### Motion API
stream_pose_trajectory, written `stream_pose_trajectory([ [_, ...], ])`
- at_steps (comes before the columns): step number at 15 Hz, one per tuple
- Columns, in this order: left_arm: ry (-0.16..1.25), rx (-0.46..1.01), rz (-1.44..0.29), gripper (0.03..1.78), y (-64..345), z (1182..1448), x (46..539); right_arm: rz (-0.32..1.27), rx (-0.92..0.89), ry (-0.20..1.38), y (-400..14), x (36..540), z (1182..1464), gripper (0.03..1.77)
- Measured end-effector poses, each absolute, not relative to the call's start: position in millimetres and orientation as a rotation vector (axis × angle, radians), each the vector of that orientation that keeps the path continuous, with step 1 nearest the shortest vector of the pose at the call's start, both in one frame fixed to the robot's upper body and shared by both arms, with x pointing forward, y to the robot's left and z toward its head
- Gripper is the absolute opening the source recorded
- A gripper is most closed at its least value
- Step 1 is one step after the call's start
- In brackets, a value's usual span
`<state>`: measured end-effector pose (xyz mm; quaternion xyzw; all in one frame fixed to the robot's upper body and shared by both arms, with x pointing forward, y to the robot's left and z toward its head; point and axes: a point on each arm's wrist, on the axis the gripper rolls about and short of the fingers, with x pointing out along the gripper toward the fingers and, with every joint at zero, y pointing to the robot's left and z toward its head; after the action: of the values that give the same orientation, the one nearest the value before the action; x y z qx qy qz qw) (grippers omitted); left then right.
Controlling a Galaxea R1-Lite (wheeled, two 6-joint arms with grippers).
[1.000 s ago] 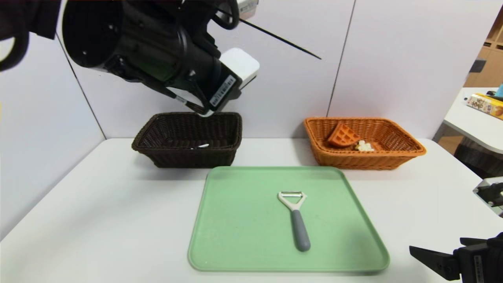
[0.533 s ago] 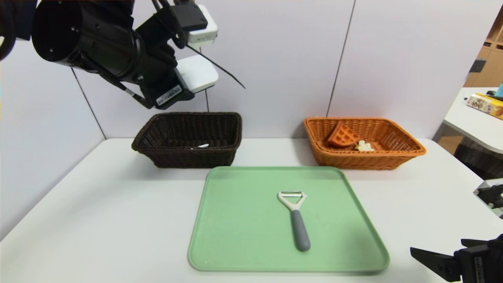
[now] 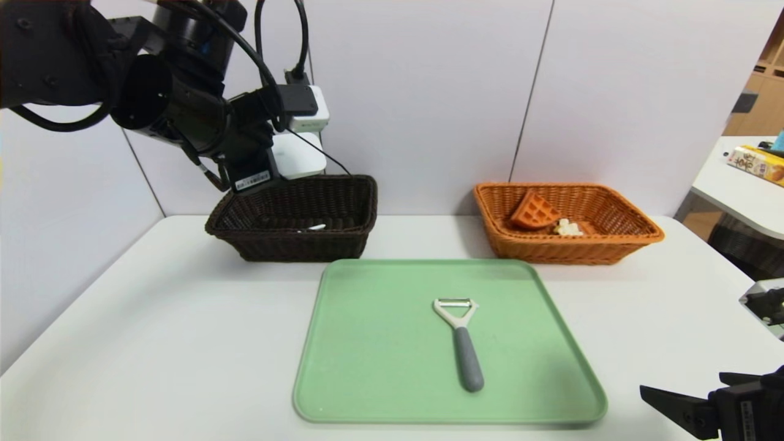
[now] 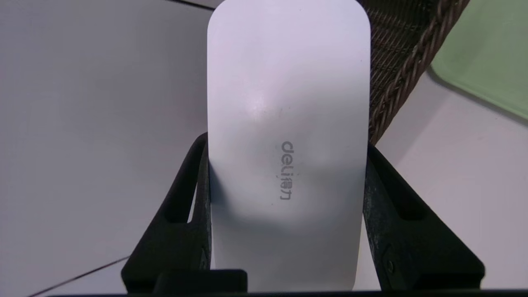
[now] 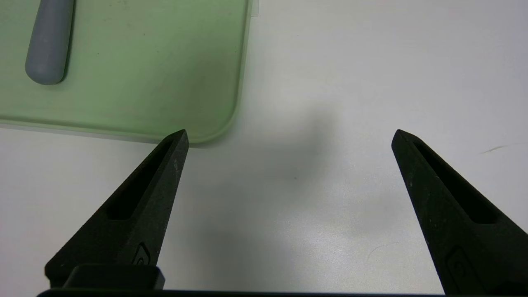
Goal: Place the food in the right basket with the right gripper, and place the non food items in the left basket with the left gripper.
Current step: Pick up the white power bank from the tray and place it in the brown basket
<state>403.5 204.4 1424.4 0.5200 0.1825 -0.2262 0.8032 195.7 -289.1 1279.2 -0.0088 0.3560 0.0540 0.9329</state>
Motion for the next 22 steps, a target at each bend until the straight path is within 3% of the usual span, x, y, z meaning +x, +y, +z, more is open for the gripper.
stream_pose_trajectory([
  [5, 0.405, 1.209, -0.602, 1.00, 215, 1400, 431, 0.108, -0.018, 0.726, -291, 192, 1277, 1.70],
  [17, 0.480, 1.270, -0.614, 1.00, 229, 1335, 497, 0.109, -0.021, 0.729, -290, 194, 1277, 1.70],
  [22, 0.489, 1.267, -0.614, 1.06, 228, 1326, 505, 0.108, -0.024, 0.740, -290, 194, 1276, 1.70],
])
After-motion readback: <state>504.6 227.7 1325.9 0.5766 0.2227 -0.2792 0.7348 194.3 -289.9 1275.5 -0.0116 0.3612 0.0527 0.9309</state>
